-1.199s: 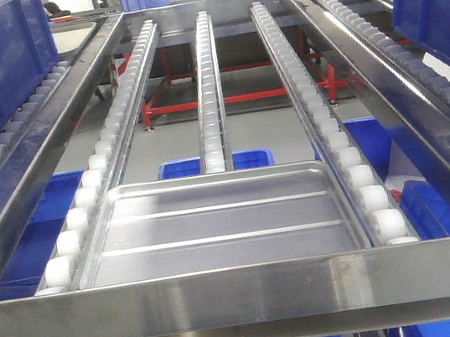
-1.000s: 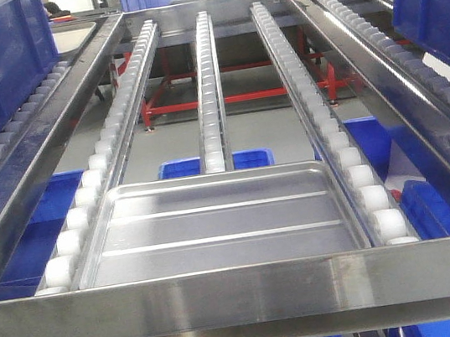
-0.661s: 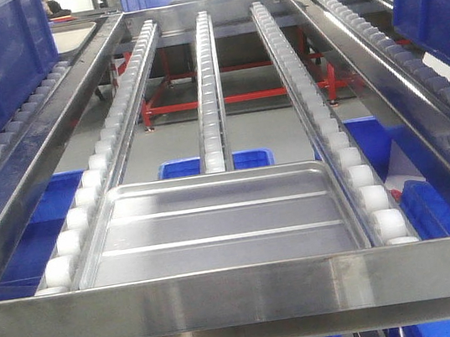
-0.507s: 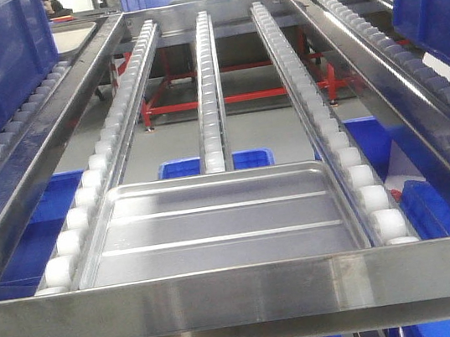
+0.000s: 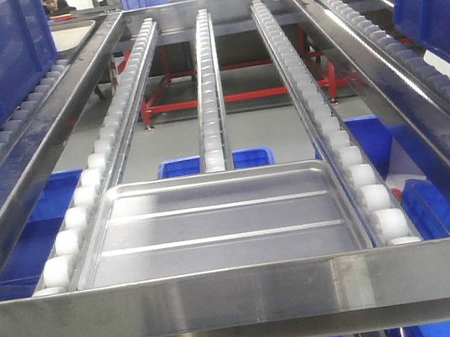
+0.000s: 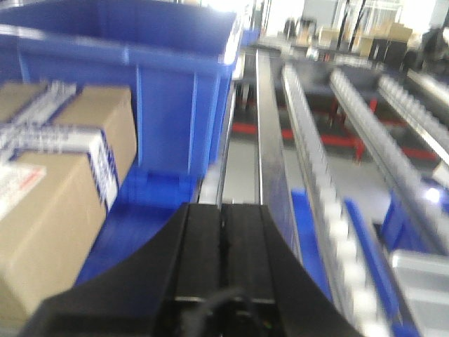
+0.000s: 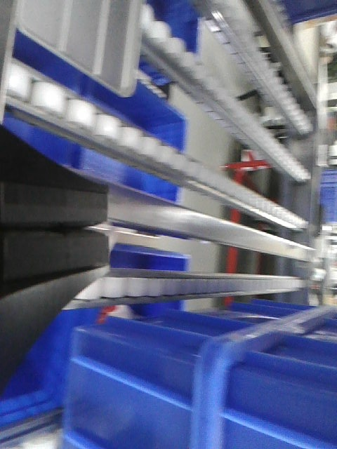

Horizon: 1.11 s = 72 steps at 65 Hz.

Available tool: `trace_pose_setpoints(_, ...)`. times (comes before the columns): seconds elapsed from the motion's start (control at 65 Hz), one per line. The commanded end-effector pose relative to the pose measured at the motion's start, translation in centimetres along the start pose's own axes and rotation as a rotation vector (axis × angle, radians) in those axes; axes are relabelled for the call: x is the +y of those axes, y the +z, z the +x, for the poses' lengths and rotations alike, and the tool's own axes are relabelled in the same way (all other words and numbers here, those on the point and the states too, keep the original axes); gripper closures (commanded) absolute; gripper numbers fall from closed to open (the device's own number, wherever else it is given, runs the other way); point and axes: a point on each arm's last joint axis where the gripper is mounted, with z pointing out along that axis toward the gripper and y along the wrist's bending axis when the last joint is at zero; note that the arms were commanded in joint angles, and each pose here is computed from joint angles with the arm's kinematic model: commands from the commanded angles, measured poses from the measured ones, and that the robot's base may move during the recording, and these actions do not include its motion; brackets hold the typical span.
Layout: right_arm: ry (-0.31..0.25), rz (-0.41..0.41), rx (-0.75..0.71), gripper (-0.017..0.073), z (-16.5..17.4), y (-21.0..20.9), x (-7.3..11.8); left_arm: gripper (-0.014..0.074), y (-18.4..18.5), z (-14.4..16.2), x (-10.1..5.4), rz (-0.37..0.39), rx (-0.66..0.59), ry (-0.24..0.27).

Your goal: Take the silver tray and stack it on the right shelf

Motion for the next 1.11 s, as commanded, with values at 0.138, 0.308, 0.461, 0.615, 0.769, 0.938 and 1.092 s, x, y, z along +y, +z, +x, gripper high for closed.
trace_pose_setpoints(0.138,-0.024,0.006,0.222,0.0511,-4.3,2.3,0.0,0.0685,0.2,-4.3,-0.6,0.016,0.221,-0.058)
trace_pose_setpoints(0.308,-0.028,0.018,0.438,0.0511,-5.9,5.6,0.0,0.0685,1.7,-6.2,-0.9,0.022,0.566,-0.043)
trace_pose_setpoints(0.461,-0.011,0.022,0.591,0.0511,-6.1,8.8,0.1,0.0685,4.3,-7.0,-1.1,0.067,0.875,0.047)
trace_pose_setpoints(0.615,0.052,0.021,0.702,0.0511,-4.8,10.4,0.3,0.0685,7.2,-6.5,-1.3,0.074,0.999,0.013)
trace_pose_setpoints(0.769,0.147,0.02,0.775,0.0511,-3.8,11.0,0.7,0.0685,9.3,-5.3,-1.6,0.083,1.063,-0.053)
trace_pose_setpoints(0.938,0.214,0.015,0.867,0.0503,-4.1,11.7,1.1,0.0685,12.0,-6.5,-1.8,0.083,1.011,-0.093)
trace_pose_setpoints(1.092,0.24,0.004,0.818,0.0497,-5.6,13.4,1.6,0.0686,14.3,-8.0,-2.0,-0.009,0.961,-0.1)
